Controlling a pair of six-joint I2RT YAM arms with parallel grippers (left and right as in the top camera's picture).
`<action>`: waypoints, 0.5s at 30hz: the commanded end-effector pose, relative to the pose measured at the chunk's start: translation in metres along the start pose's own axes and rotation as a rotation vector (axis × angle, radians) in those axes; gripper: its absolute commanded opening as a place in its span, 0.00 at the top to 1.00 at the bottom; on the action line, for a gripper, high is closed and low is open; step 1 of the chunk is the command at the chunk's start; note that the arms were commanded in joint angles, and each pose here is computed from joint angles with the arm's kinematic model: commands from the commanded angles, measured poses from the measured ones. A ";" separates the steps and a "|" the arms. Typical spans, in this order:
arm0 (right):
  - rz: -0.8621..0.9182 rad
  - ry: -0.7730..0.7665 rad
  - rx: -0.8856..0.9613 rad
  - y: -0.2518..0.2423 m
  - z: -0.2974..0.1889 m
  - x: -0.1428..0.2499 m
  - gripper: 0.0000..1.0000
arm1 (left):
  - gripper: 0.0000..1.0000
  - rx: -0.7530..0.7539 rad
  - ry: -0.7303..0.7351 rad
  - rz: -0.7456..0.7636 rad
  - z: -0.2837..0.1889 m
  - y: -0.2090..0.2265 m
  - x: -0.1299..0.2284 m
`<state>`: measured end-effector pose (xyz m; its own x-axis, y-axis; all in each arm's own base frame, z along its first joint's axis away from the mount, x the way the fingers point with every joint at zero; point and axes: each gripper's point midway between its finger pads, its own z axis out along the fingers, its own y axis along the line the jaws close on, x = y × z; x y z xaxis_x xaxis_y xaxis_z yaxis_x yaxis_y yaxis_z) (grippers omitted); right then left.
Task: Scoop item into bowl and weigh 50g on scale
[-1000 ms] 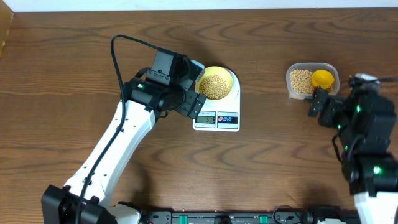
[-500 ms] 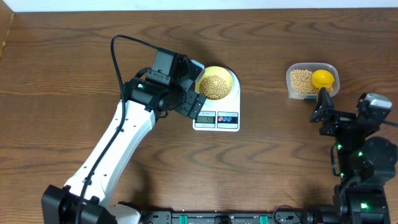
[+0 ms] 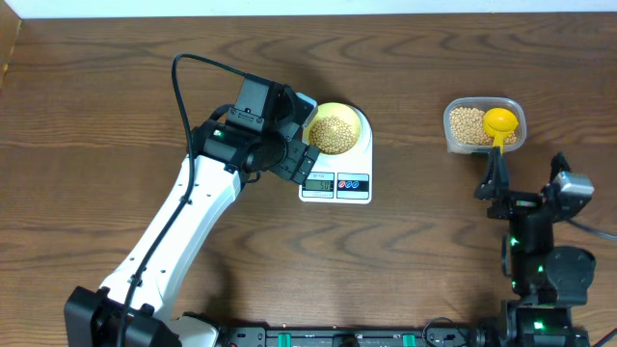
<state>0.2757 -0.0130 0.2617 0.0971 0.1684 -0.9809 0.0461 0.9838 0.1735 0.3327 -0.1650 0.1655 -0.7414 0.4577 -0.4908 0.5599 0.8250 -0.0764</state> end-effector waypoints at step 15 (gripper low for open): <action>-0.169 -0.135 -0.048 0.002 -0.026 0.023 0.01 | 0.09 -0.011 -0.009 0.020 -0.005 0.000 -0.001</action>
<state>0.2539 -0.0118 0.2453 0.2236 0.0521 -0.9733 0.0448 0.9970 0.0636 0.3327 -0.1651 0.1656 -0.7410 0.4579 -0.4911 0.5603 0.8248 -0.0763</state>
